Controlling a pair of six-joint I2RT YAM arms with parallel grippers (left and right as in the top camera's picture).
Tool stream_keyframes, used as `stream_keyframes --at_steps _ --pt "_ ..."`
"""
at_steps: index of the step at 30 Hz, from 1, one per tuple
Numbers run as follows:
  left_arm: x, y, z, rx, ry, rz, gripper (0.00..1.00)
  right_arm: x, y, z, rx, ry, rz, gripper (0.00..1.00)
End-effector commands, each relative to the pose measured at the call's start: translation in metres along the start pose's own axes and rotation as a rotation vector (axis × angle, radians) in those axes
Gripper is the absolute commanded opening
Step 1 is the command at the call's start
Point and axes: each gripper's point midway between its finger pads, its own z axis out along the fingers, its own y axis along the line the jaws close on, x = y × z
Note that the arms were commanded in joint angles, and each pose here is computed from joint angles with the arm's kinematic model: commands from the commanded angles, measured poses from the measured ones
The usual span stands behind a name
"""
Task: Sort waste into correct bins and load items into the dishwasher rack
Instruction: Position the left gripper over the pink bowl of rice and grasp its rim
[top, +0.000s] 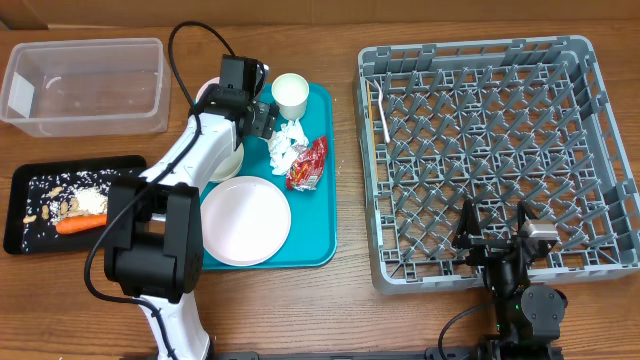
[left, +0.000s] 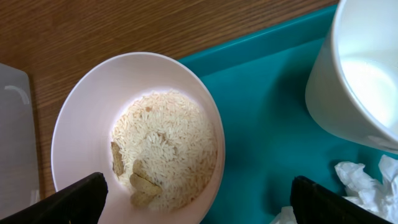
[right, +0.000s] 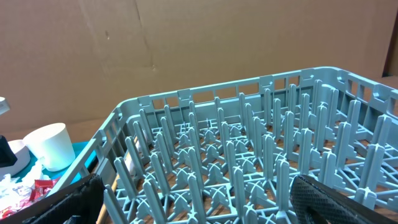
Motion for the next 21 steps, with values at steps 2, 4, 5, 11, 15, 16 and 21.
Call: stream_keyframes --at_steps 2,4,5,11,15,16,21 --pt "0.006 0.013 0.011 -0.028 0.021 0.014 0.93 0.002 -0.003 0.0 0.015 -0.006 0.005 1.0" --pt "0.01 0.018 0.014 -0.026 0.032 0.003 0.91 0.002 -0.003 0.0 0.015 -0.006 0.005 1.0" --pt "0.012 0.02 0.015 -0.027 0.039 -0.001 0.91 0.001 -0.003 0.0 0.014 -0.006 0.005 1.0" --pt "0.018 0.028 0.018 -0.033 0.055 -0.05 0.84 0.002 -0.003 0.0 0.015 -0.006 0.005 1.0" --pt "0.016 0.019 0.019 0.021 0.045 -0.05 0.85 0.002 -0.003 0.0 0.015 -0.006 0.005 1.0" --pt "0.016 0.018 0.019 0.027 0.044 -0.05 0.84 0.002 -0.003 0.0 0.015 -0.006 0.005 1.0" --pt "0.016 0.015 0.019 0.044 0.042 -0.049 0.78 0.002 -0.003 0.0 0.015 -0.006 0.005 1.0"
